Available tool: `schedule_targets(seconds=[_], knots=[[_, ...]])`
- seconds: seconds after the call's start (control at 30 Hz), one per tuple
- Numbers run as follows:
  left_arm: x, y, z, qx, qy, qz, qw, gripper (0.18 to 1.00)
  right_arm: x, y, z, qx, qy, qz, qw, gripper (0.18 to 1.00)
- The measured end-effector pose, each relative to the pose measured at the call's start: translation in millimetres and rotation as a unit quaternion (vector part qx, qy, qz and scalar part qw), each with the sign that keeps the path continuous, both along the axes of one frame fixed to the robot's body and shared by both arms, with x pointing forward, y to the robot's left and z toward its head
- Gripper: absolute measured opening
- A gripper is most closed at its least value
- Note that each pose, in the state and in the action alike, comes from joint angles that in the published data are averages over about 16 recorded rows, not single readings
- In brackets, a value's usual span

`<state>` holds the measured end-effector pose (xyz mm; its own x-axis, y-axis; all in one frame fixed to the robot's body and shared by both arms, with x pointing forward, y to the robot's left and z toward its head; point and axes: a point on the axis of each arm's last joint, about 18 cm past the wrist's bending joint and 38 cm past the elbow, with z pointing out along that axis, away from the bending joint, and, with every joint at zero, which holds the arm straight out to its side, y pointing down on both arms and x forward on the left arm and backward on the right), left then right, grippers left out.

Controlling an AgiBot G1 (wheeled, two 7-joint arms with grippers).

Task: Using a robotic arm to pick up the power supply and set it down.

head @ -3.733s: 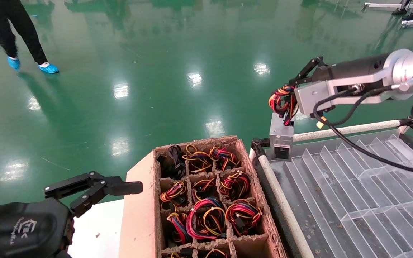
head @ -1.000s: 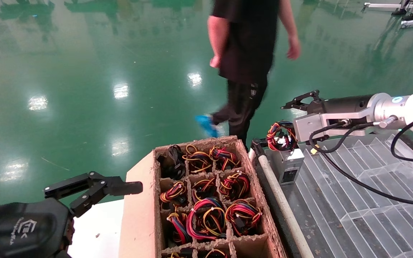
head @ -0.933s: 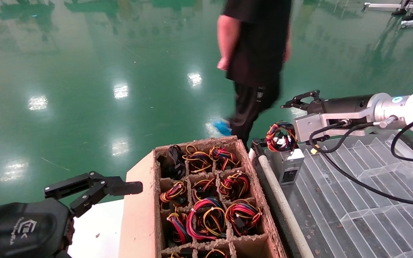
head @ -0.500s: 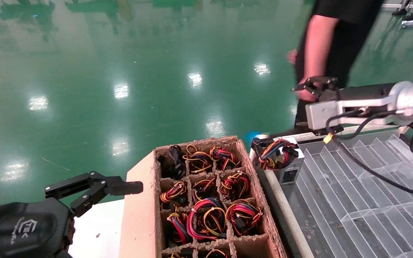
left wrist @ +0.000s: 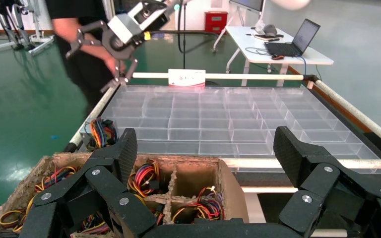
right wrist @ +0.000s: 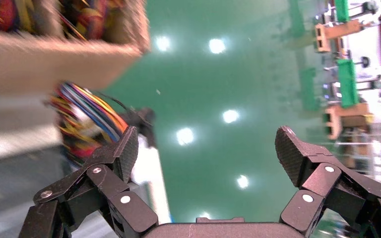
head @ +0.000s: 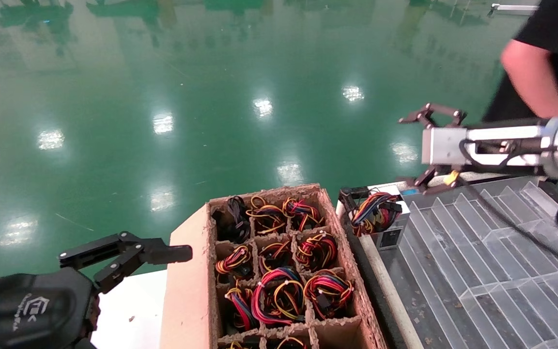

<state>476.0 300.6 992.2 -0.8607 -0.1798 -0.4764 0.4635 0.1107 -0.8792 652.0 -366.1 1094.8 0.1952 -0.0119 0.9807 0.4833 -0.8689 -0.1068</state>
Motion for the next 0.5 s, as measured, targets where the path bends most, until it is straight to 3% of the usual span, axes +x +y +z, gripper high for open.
schedule_targets(seconds=[0.23, 0.5], knots=[[0.0, 0.0, 0.0, 0.000, 0.000, 0.000, 1.0000, 1.001, -12.2, 10.9, -18.1, 0.060, 0.032, 0.042, 0.997, 0.995], [0.0, 0.0, 0.0, 0.000, 0.000, 0.000, 1.0000, 1.001, -31.0, 23.1, -37.7, 0.125, 0.074, 0.092, 0.985, 1.000]])
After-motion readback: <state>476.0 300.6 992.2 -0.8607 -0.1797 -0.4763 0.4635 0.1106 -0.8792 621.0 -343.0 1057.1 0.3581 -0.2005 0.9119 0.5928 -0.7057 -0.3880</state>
